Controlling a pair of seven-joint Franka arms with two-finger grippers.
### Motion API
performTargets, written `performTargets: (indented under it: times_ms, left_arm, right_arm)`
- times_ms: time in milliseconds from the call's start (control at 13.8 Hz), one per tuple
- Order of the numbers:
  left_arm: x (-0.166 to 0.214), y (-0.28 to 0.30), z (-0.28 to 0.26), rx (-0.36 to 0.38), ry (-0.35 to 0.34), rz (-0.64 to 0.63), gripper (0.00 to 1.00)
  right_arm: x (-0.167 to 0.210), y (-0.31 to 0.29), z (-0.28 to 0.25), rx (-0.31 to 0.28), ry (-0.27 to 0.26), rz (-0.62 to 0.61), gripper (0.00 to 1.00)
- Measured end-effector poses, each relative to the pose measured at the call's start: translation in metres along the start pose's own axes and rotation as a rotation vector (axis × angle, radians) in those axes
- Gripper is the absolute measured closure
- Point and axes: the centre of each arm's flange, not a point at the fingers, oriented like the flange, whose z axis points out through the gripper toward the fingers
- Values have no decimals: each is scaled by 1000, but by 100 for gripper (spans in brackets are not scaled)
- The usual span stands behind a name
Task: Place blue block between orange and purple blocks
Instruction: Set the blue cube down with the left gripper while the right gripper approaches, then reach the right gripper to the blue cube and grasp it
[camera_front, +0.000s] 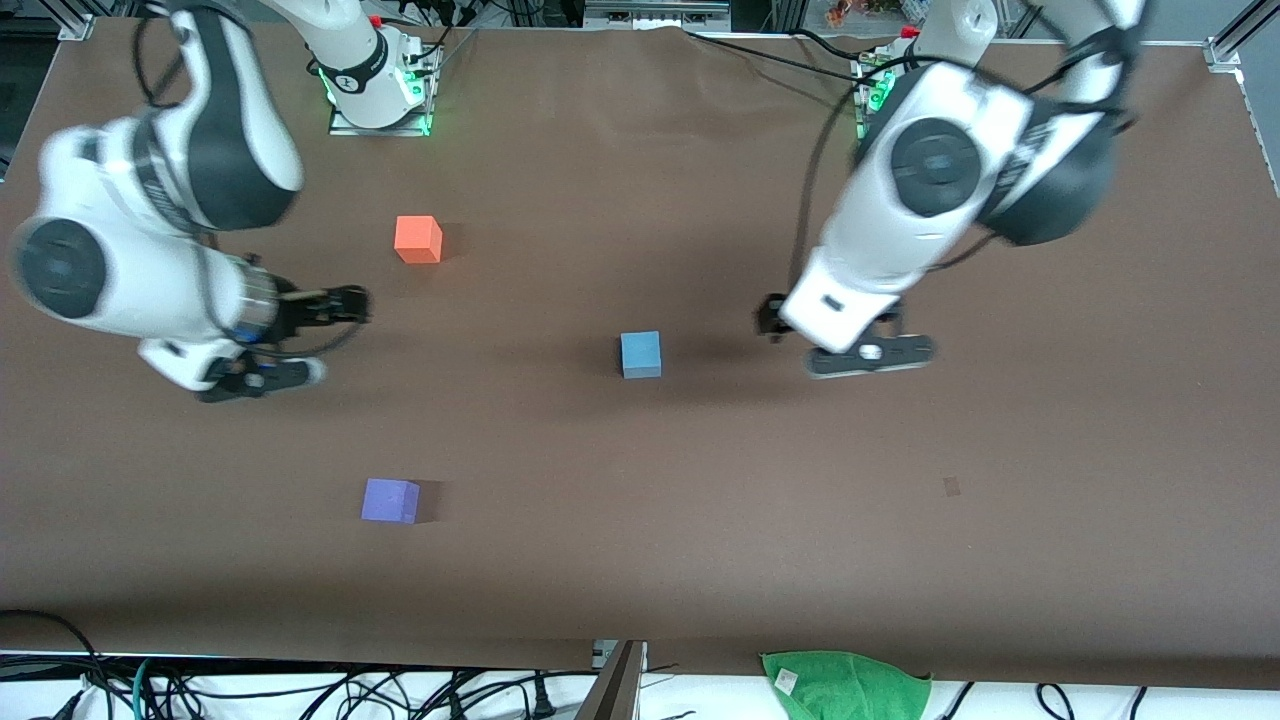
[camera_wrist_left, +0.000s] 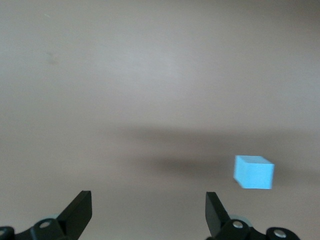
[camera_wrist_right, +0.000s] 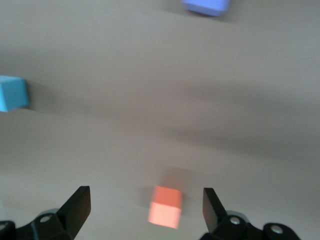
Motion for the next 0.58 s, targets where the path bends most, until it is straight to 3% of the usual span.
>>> performTargets:
  times_ms: [218, 363, 580]
  left_arm:
    - [19, -89, -39, 7, 5, 63, 0]
    - [23, -138, -59, 11, 4, 111, 0]
    - [16, -174, -81, 18, 6, 203, 0]
  right_arm:
    - [15, -78, 52, 20, 56, 76, 1]
    - [19, -145, 90, 23, 124, 134, 0]
    - [17, -222, 144, 42, 209, 174, 0]
